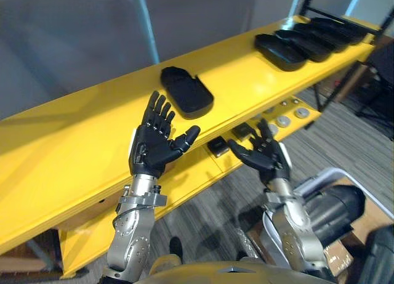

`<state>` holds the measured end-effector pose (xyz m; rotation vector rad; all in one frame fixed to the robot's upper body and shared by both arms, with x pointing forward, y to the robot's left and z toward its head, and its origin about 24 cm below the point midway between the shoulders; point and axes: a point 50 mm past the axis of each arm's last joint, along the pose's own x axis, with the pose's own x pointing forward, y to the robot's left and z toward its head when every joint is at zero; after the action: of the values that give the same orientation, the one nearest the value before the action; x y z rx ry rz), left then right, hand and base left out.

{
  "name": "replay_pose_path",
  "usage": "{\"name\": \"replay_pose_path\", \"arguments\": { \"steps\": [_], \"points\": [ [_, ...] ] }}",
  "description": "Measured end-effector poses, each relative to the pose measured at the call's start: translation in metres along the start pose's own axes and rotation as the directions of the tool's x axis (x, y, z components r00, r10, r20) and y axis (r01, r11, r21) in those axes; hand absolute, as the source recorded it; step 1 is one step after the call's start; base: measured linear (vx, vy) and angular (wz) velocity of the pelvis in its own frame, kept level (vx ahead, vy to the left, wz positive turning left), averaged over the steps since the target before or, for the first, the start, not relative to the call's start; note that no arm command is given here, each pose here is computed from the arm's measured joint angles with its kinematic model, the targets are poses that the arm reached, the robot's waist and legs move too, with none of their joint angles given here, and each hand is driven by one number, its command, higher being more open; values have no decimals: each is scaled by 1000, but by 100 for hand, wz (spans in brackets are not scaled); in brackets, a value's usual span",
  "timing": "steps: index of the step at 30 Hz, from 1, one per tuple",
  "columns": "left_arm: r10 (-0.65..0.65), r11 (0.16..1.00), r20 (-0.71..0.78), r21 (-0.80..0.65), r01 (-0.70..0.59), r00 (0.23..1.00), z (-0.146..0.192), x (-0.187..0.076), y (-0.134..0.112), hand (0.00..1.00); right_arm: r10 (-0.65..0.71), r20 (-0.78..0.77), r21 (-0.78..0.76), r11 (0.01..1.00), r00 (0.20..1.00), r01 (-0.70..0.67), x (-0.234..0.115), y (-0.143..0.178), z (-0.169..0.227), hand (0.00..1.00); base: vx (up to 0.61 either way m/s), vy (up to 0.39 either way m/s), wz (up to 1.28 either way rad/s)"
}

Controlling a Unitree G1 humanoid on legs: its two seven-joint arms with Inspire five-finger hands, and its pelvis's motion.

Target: Walk over and take three plastic housings, then place them on the shelf

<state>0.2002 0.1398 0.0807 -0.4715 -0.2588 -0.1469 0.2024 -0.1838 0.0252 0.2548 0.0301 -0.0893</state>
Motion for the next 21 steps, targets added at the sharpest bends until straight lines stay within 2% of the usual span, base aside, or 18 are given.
{"name": "replay_pose_path", "arguments": {
  "steps": [1,5,8,10,12,15,21],
  "points": [
    [-8,1000,-8,-3,8,1000,-1,-1,-2,100,-74,-2,-10,997,997,74,-9,-15,1,100,20,-16,-71],
    [-2,1000,-17,2,2,1000,-2,0,-2,100,-221,31,-45,974,975,223,-30,-48,8,100,40,-28,-75],
    [37,999,-9,4,-37,999,-1,2,-1,100,-248,90,-55,966,965,253,-35,-56,17,100,26,-29,-59],
    [72,997,5,8,-72,997,2,4,3,100,-233,113,-58,969,966,241,-31,-55,21,100,10,-12,-80],
    [172,985,23,0,-172,985,6,3,14,100,-148,151,-59,986,977,158,-17,-44,28,100,7,43,-133],
    [254,967,51,-14,-254,966,11,2,25,100,-60,163,-63,995,985,71,-6,-30,30,100,-18,75,-67],
    [194,981,39,-29,-193,980,8,1,18,100,-140,52,1,990,989,141,-25,-31,-2,100,-19,112,-36]
  ]
}}
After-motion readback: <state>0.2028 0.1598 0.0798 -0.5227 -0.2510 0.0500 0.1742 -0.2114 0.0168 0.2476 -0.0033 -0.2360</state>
